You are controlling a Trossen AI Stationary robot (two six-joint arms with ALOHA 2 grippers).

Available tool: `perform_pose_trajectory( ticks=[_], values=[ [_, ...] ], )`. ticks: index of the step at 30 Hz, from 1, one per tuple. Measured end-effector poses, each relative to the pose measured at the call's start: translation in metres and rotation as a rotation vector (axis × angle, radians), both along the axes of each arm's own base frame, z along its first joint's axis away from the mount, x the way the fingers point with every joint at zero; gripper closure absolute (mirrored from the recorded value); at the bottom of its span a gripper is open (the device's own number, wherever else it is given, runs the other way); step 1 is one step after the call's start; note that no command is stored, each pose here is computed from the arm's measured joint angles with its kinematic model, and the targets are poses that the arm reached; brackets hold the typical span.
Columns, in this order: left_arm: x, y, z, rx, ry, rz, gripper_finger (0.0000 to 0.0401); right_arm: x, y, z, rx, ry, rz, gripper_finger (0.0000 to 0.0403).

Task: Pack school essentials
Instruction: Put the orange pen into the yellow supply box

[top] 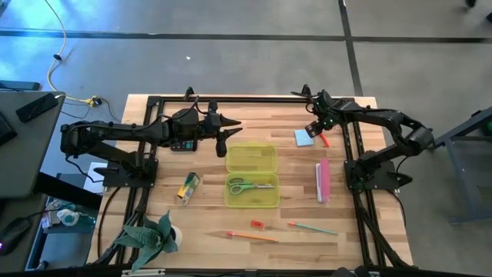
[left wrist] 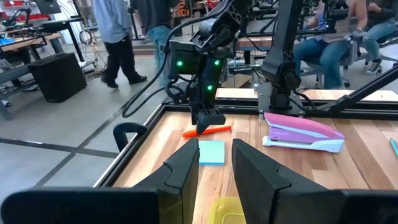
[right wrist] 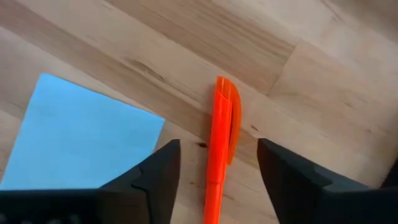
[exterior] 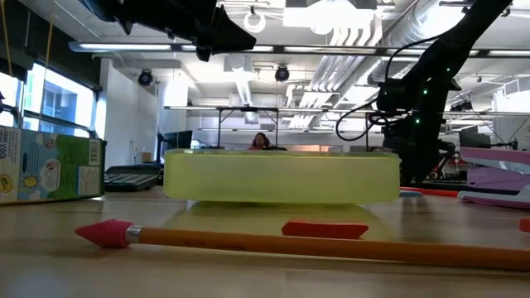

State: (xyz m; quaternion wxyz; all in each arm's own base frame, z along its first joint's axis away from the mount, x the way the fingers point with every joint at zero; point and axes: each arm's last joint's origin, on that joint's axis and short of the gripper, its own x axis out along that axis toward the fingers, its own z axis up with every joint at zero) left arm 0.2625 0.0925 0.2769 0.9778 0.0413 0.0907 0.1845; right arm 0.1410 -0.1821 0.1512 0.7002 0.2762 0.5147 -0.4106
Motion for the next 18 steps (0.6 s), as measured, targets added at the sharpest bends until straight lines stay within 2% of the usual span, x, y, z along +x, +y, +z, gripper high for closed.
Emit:
perform_pose_trajectory(
  ticks=[7, 18],
  values=[
    [0.0000, 0.0000, 0.0000, 0.000, 0.000, 0.000, 0.0316, 0.0002, -0.0004, 0.0000, -0.003, -0.004, -0.013, 0.0176],
    [0.0000, 0.0000, 0.0000, 0.000, 0.000, 0.000, 0.0316, 0.0008, -0.0013, -0.0005, -0.003, -0.021, -0.068, 0.0205]
  ],
)
